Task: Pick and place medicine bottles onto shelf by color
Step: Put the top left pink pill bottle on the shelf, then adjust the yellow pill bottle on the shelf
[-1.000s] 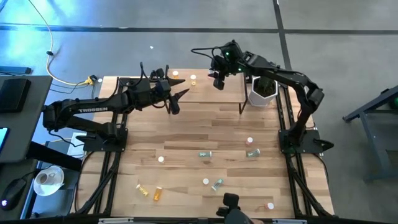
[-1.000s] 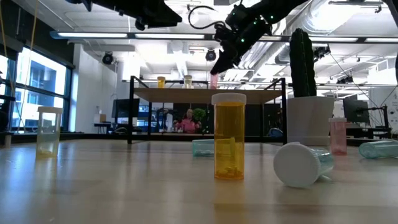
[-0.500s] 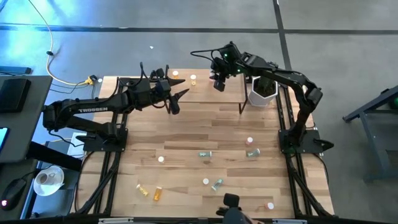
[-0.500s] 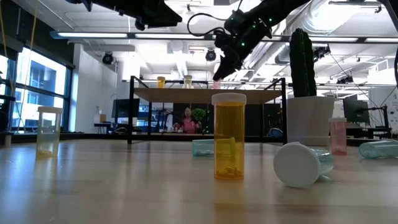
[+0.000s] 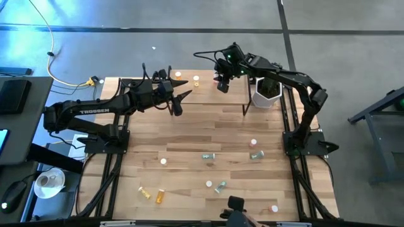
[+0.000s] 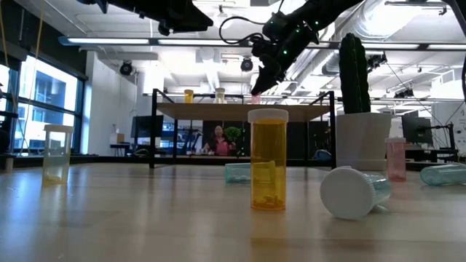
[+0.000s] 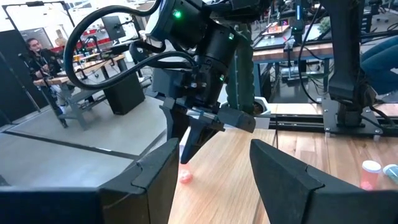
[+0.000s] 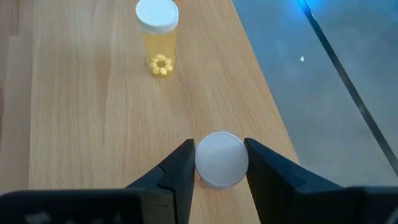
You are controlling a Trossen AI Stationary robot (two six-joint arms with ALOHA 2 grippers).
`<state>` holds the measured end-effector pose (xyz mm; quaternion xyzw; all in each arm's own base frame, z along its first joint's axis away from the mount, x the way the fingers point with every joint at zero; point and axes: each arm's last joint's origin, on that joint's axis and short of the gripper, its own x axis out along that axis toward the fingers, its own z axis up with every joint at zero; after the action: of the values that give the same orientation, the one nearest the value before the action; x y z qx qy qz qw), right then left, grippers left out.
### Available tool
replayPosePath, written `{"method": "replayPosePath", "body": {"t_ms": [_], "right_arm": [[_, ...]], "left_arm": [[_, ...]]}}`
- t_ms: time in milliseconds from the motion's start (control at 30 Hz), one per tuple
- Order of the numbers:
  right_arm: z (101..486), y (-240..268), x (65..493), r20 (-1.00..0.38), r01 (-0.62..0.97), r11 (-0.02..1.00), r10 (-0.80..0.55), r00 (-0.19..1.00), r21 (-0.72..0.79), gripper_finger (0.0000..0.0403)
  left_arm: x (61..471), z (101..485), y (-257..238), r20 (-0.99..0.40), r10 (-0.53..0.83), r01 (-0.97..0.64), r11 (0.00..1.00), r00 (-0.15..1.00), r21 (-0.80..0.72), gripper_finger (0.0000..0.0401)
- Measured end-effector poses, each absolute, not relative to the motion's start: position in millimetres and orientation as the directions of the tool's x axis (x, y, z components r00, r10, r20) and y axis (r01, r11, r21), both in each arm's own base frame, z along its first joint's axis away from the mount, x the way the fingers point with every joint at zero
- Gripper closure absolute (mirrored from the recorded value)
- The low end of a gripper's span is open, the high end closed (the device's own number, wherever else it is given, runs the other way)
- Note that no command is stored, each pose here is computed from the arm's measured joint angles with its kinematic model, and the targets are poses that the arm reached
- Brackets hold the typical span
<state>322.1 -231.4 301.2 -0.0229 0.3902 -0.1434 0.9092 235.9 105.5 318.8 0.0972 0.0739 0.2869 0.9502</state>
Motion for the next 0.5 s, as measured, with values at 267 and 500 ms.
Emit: {"method": "replayPosePath", "body": {"t_ms": [267,500], "right_arm": [[303,-233,324,-0.683,0.249,0.954,-0.294,0.669,-0.167,0.0248],[324,-234,326,-0.645,0.256,0.949,-0.313,0.697,-0.185,0.0245]], "left_arm": [[236,317,105,-0.102,0.559,-0.527,0.818,0.823,0.230,0.0213],[235,315,105,-0.121,0.560,-0.518,0.814,0.819,0.263,0.0213]]}}
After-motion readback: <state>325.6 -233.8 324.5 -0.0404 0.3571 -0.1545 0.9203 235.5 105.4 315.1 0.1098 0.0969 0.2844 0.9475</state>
